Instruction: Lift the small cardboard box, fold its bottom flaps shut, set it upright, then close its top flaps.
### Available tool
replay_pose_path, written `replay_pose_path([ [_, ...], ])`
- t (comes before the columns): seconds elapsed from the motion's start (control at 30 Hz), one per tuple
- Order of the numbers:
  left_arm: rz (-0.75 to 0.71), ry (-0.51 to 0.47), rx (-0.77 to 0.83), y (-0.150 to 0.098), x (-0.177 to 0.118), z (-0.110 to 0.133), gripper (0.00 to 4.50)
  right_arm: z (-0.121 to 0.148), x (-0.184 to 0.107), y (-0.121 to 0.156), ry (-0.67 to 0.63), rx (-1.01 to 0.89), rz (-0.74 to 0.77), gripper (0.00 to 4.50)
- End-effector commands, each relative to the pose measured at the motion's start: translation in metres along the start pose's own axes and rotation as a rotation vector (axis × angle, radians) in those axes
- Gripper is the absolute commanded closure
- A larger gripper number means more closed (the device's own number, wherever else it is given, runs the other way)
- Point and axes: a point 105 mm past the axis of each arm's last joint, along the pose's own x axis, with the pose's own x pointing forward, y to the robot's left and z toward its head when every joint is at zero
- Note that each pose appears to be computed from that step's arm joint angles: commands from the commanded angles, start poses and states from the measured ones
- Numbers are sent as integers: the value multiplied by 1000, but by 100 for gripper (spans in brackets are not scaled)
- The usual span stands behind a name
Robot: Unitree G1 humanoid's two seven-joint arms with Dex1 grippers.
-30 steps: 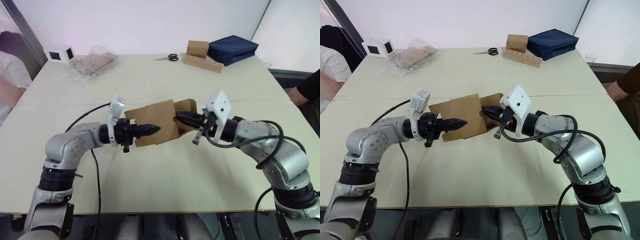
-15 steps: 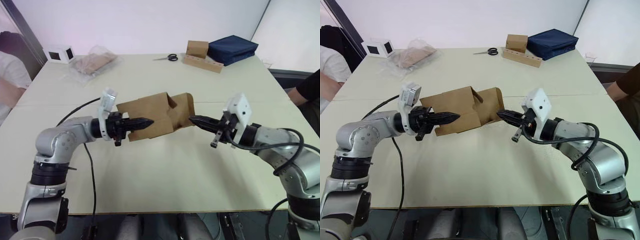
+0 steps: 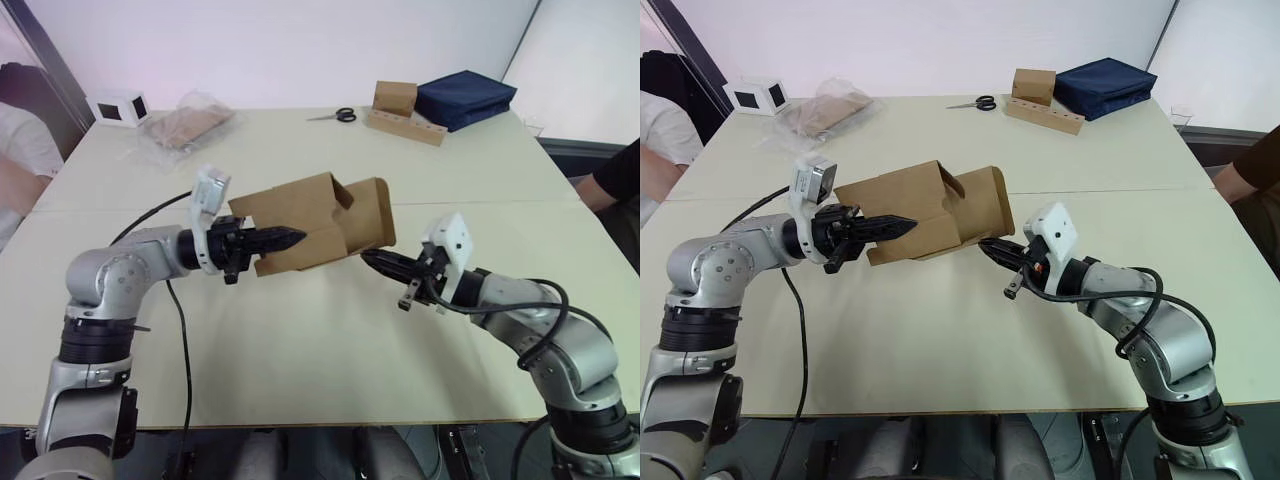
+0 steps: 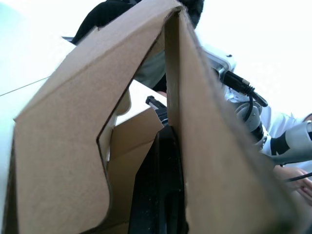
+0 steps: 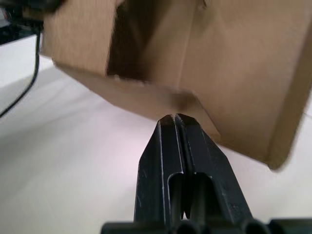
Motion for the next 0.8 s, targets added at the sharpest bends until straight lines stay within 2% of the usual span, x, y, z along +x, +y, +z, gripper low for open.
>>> replay_pose_path([
  [0.03, -54, 2, 25, -11, 5, 4, 447, 14, 6, 8, -52, -35, 39, 450],
  [0.37, -82, 23, 22, -9, 12, 2, 447, 15, 19, 29, -47, -53, 152, 450],
  [0.47, -79, 27, 23, -8, 11, 2, 447, 15, 18, 28, -43, -56, 147, 450],
  [0.8, -39, 17, 43, 2, 4, 8, 447, 9, -13, 7, 15, -50, 45, 450],
])
